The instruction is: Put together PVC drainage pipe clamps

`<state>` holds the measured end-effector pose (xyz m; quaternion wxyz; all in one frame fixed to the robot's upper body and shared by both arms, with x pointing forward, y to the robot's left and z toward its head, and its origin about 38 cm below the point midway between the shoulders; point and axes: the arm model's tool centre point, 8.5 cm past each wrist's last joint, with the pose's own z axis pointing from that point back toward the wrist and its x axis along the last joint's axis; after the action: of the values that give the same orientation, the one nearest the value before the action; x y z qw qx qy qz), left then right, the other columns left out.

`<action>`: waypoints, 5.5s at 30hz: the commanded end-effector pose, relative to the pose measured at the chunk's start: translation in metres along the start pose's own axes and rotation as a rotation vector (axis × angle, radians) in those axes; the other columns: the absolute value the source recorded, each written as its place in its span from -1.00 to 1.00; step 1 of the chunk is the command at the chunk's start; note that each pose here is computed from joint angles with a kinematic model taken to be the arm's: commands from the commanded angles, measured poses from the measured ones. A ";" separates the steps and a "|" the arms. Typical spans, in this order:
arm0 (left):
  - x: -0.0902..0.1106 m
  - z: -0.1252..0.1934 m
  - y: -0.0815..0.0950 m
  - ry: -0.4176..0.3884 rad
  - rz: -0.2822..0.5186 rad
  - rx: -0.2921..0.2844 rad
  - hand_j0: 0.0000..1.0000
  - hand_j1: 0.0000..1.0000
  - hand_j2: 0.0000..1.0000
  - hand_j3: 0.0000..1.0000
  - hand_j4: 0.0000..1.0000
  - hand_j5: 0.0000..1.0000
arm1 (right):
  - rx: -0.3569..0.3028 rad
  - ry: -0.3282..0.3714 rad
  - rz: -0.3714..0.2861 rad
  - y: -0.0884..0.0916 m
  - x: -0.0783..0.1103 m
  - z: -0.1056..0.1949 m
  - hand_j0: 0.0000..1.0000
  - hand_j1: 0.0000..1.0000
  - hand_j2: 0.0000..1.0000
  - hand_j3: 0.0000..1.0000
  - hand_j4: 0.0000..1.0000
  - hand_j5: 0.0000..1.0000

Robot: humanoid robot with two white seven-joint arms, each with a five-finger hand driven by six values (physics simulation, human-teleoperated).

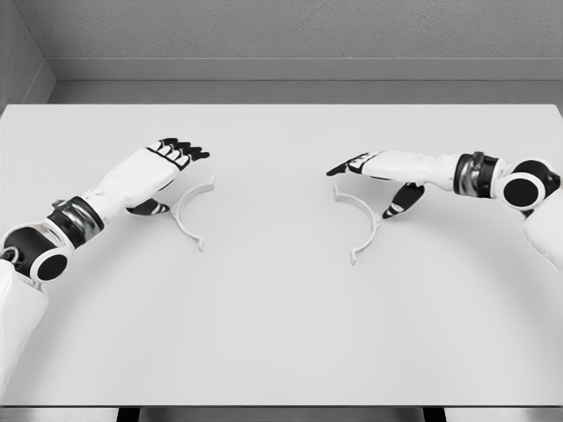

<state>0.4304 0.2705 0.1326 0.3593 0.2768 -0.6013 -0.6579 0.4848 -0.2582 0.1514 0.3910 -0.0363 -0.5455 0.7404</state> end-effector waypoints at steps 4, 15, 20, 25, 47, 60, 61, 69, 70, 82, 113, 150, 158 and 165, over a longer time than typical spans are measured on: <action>0.002 -0.001 -0.001 -0.005 0.005 0.001 1.00 1.00 1.00 1.00 1.00 1.00 | -0.004 -0.005 -0.002 -0.001 0.002 -0.001 1.00 1.00 1.00 1.00 1.00 1.00; 0.014 -0.001 0.000 -0.027 0.004 0.017 1.00 1.00 1.00 1.00 1.00 1.00 | -0.009 -0.033 0.004 -0.003 0.011 -0.011 1.00 1.00 1.00 1.00 1.00 1.00; 0.016 -0.001 0.001 -0.031 0.003 0.021 1.00 1.00 1.00 1.00 1.00 1.00 | -0.016 -0.061 0.029 -0.008 0.021 -0.015 1.00 1.00 1.00 1.00 1.00 1.00; 0.018 -0.001 0.001 -0.035 0.002 0.023 1.00 1.00 1.00 1.00 1.00 1.00 | -0.008 -0.088 0.028 -0.005 0.030 -0.027 1.00 1.00 1.00 1.00 1.00 1.00; -0.008 -0.003 -0.007 0.035 0.038 0.001 1.00 1.00 1.00 1.00 1.00 1.00 | -0.061 0.023 -0.041 -0.016 -0.007 -0.016 1.00 1.00 1.00 1.00 1.00 1.00; 0.014 -0.019 -0.011 -0.019 0.048 -0.003 1.00 1.00 1.00 1.00 1.00 1.00 | -0.055 -0.030 0.013 -0.024 0.017 -0.042 1.00 1.00 1.00 1.00 1.00 1.00; 0.016 -0.021 -0.012 -0.023 0.052 -0.001 1.00 1.00 1.00 1.00 1.00 1.00 | -0.050 -0.040 0.025 -0.025 0.021 -0.044 1.00 1.00 1.00 1.00 1.00 1.00; 0.026 -0.026 -0.010 -0.043 0.058 0.013 1.00 1.00 1.00 1.00 1.00 1.00 | -0.040 -0.054 0.031 -0.023 0.026 -0.050 1.00 1.00 1.00 1.00 1.00 1.00; 0.027 -0.026 -0.009 -0.045 0.056 0.017 1.00 1.00 1.00 1.00 1.00 1.00 | -0.039 -0.057 0.032 -0.023 0.027 -0.051 1.00 1.00 1.00 1.00 1.00 1.00; 0.037 -0.023 0.000 -0.068 0.042 0.047 1.00 1.00 1.00 1.00 1.00 1.00 | -0.030 -0.011 -0.012 -0.013 0.010 -0.042 1.00 1.00 1.00 1.00 1.00 1.00; 0.024 -0.014 0.009 0.002 0.066 0.095 1.00 1.00 1.00 1.00 1.00 1.00 | -0.021 -0.055 0.030 -0.019 0.034 -0.062 1.00 1.00 1.00 1.00 1.00 1.00; 0.035 -0.022 -0.015 0.061 0.027 -0.054 1.00 1.00 1.00 1.00 1.00 1.00 | -0.060 -0.145 0.150 0.001 0.107 0.018 1.00 1.00 1.00 1.00 1.00 1.00; 0.049 -0.025 -0.003 0.020 0.007 -0.023 1.00 1.00 1.00 1.00 1.00 1.00 | 0.022 -0.136 0.113 0.031 0.098 -0.016 1.00 1.00 1.00 1.00 1.00 1.00; 0.055 -0.025 -0.002 0.008 0.007 -0.015 1.00 1.00 1.00 1.00 1.00 1.00 | 0.020 -0.123 0.079 0.032 0.090 -0.027 1.00 1.00 1.00 1.00 1.00 1.00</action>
<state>0.4182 0.2124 0.1310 0.3660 0.2764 -0.5933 -0.6615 0.4160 -0.1848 0.1529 0.3180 -0.0128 -0.5606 0.7645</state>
